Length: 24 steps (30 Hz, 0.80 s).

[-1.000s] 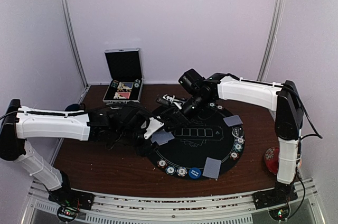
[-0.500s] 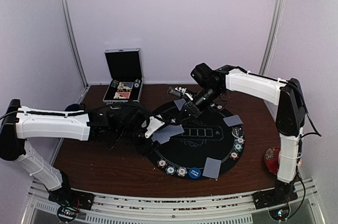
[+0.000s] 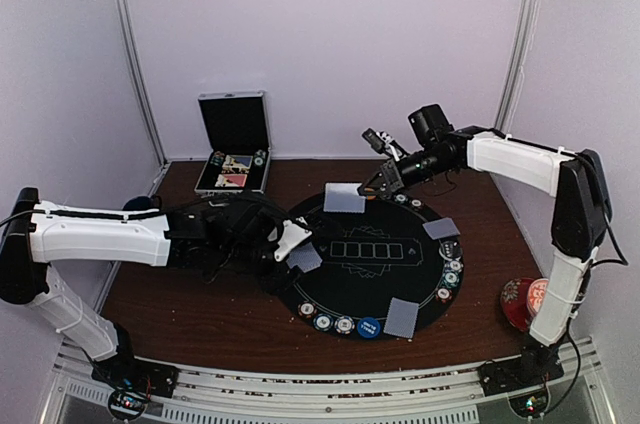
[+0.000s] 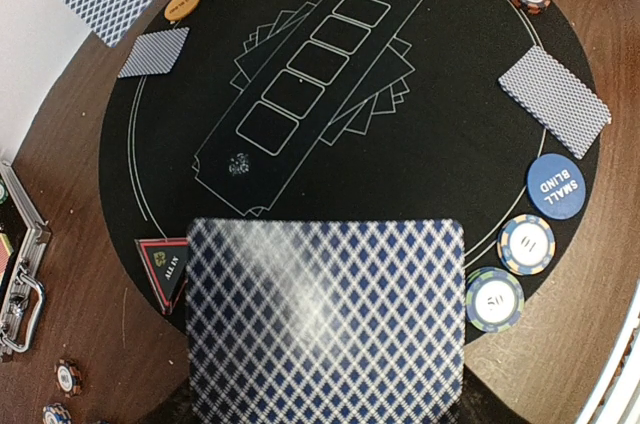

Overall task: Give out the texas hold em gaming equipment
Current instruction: Distribute the poker card in the big blind area.

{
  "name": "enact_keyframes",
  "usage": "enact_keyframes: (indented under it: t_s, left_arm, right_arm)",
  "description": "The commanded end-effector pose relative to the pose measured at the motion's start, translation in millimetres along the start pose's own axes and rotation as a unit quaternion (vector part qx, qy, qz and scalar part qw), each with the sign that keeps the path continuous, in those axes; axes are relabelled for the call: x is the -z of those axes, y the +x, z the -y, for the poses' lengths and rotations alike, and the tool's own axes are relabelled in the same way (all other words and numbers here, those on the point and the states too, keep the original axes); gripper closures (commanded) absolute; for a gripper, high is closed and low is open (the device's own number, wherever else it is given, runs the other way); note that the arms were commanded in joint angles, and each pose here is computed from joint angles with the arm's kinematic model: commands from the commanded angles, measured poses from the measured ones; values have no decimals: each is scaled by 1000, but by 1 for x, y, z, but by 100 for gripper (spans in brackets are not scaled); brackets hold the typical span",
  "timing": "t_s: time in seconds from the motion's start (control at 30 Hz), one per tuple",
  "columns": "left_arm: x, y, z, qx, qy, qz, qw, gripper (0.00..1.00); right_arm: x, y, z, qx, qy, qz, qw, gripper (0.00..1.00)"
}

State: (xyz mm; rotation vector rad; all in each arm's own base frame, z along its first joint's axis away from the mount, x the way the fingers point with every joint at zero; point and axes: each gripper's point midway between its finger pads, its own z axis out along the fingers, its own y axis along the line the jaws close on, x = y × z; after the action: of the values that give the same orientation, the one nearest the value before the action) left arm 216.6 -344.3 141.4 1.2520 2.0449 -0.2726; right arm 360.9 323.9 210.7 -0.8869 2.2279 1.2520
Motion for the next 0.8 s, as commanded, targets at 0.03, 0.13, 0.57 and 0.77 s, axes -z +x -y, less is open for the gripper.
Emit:
enact_keyframes:
  t_s: [0.03, 0.13, 0.57, 0.77]
  left_arm:
    - [6, -22, -3, 4, -6, 37, 999, 35]
    - [6, -22, -3, 3, -7, 37, 999, 35]
    - [9, -23, -5, 0, -10, 41, 999, 35]
    - [8, -22, -5, 0, -12, 39, 999, 35]
  right_arm:
    - [4, -58, 51, -69, 75, 158, 982, 100]
    - [-8, -69, 82, -104, 103, 176, 974, 100]
    - [-38, -79, 183, -165, 217, 211, 939, 100]
    - [-49, -65, 214, -170, 255, 191, 933, 100]
